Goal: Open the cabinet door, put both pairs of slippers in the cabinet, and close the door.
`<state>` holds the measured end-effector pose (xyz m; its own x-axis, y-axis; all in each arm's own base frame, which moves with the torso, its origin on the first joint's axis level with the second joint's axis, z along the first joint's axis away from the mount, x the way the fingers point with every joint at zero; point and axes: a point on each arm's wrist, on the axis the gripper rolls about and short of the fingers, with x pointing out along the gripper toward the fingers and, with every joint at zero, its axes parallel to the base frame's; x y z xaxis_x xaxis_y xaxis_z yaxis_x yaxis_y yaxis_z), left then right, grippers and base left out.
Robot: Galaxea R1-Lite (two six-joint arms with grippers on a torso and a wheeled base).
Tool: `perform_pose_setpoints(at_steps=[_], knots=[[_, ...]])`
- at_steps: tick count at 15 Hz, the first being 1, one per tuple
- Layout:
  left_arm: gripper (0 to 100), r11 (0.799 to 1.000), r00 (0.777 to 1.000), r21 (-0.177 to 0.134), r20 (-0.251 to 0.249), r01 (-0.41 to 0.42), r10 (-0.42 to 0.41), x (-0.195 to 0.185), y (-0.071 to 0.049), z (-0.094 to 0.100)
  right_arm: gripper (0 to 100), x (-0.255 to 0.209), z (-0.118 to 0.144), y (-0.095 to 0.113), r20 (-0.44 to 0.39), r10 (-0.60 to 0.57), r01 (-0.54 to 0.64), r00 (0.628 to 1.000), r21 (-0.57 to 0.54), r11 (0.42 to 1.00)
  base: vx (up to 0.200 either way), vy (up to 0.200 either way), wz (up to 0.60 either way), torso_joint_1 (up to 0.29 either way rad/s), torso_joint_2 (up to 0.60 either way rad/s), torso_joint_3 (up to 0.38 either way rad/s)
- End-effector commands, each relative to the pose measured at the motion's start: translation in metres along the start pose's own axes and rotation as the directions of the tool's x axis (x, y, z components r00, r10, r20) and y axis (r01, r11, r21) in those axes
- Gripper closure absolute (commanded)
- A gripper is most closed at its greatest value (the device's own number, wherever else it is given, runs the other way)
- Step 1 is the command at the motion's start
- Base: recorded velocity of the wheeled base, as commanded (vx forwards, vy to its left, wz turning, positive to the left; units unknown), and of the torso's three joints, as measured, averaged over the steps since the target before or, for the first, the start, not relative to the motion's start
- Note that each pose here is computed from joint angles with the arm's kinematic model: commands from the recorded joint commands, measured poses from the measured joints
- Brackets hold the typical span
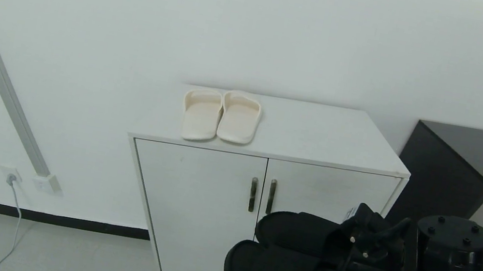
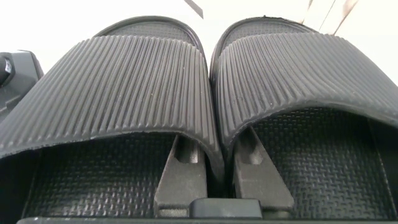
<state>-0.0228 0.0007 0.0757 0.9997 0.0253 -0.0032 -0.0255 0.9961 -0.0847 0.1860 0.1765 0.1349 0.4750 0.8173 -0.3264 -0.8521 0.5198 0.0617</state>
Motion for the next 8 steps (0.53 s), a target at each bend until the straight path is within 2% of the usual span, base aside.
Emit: perform_pose_setpoints(at_steps=[1, 8], knots=[[0, 1.0, 1.0, 0.001, 0.0, -0.001, 0.001, 0.0, 0.0, 0.0, 100, 0.0016, -0.0019, 0.0003, -0.008, 0.003, -0.003, 1.0, 0.001, 1.0, 0.0, 0.0, 0.0, -0.207, 0.53, 0.315], [0, 1.0, 1.0, 0.001, 0.0, -0.001, 0.001, 0.0, 0.0, 0.0, 100, 0.0023, -0.0049, 0.0007, -0.015, 0.006, -0.006, 1.0, 0.002, 1.0, 0.0, 0.0, 0.0, -0.183, 0.5, 0.318]])
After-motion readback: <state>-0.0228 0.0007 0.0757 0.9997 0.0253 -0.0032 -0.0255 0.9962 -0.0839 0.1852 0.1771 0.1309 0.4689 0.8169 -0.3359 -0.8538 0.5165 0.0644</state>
